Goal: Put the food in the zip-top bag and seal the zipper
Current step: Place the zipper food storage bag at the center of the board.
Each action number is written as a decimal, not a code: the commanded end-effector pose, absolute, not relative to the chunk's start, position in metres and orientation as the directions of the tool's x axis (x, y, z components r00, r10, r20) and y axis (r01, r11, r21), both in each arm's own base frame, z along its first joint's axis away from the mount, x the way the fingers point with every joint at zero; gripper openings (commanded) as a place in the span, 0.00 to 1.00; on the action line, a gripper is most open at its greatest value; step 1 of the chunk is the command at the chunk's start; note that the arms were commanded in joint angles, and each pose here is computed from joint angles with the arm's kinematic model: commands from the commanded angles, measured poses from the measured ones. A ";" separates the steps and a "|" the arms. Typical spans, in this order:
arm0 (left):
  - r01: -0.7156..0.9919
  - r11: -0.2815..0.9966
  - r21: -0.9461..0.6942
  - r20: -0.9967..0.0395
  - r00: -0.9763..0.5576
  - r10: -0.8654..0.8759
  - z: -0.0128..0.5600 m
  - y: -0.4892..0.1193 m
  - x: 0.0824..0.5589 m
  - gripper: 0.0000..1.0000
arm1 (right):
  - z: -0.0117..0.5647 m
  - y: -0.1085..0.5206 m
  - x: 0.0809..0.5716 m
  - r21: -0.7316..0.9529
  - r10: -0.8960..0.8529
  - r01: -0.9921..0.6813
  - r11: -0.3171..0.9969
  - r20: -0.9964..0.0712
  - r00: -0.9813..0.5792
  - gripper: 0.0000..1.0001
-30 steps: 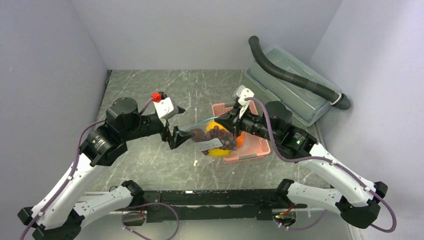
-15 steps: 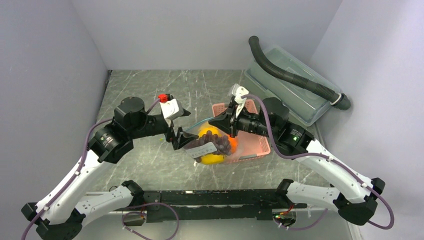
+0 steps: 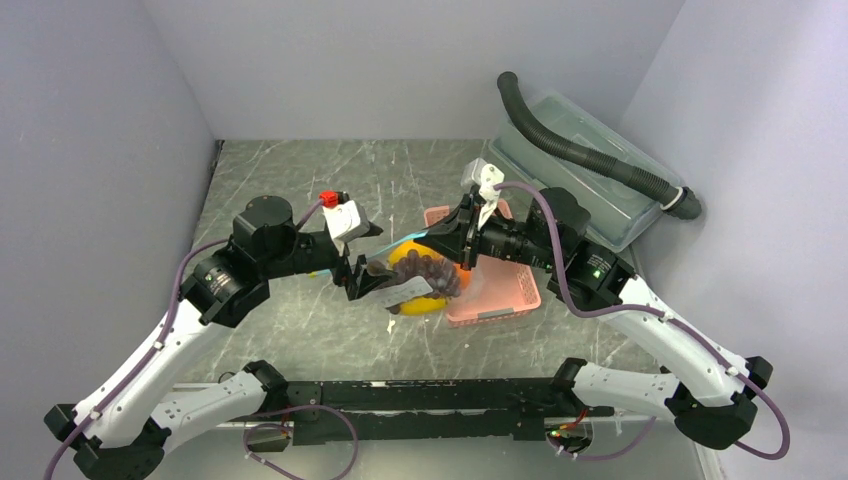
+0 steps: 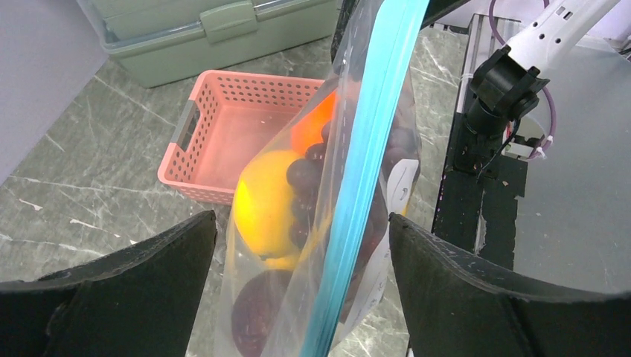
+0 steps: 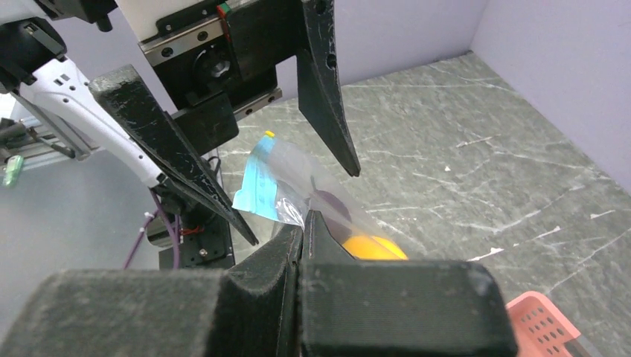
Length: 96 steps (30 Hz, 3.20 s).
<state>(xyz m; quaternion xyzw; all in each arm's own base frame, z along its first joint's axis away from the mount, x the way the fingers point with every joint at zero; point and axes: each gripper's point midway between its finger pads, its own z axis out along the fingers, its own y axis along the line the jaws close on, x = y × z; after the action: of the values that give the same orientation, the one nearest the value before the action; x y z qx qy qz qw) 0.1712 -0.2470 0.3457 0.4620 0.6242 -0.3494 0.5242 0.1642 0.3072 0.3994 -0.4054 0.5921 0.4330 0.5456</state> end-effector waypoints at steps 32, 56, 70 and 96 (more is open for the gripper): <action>0.844 0.524 0.116 -0.959 -0.042 0.280 0.334 -0.230 0.214 0.00 | 0.432 0.278 0.184 0.041 0.127 -0.880 0.473 -0.992 0.021 0.51; 0.351 0.827 0.440 -0.797 -0.271 0.539 0.272 -0.155 0.335 0.00 | 0.359 0.251 0.208 0.095 0.073 -0.756 0.647 -0.995 -0.062 0.67; 0.086 0.865 0.494 -0.759 -0.444 0.477 0.258 -0.080 0.385 0.00 | 0.347 0.246 0.193 0.111 0.086 -0.786 0.608 -0.994 -0.073 0.67; 0.333 0.905 0.267 -0.686 -0.594 0.421 0.157 -0.196 0.348 0.00 | 0.340 0.228 0.178 0.166 0.125 -0.771 0.615 -0.986 -0.112 0.69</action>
<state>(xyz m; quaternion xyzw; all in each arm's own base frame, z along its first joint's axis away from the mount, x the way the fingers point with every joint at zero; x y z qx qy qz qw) 0.3570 -0.1804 0.1521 0.2359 0.8819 0.0963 0.3967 0.1787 0.2311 0.3338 -0.2612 0.6572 0.3555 0.6111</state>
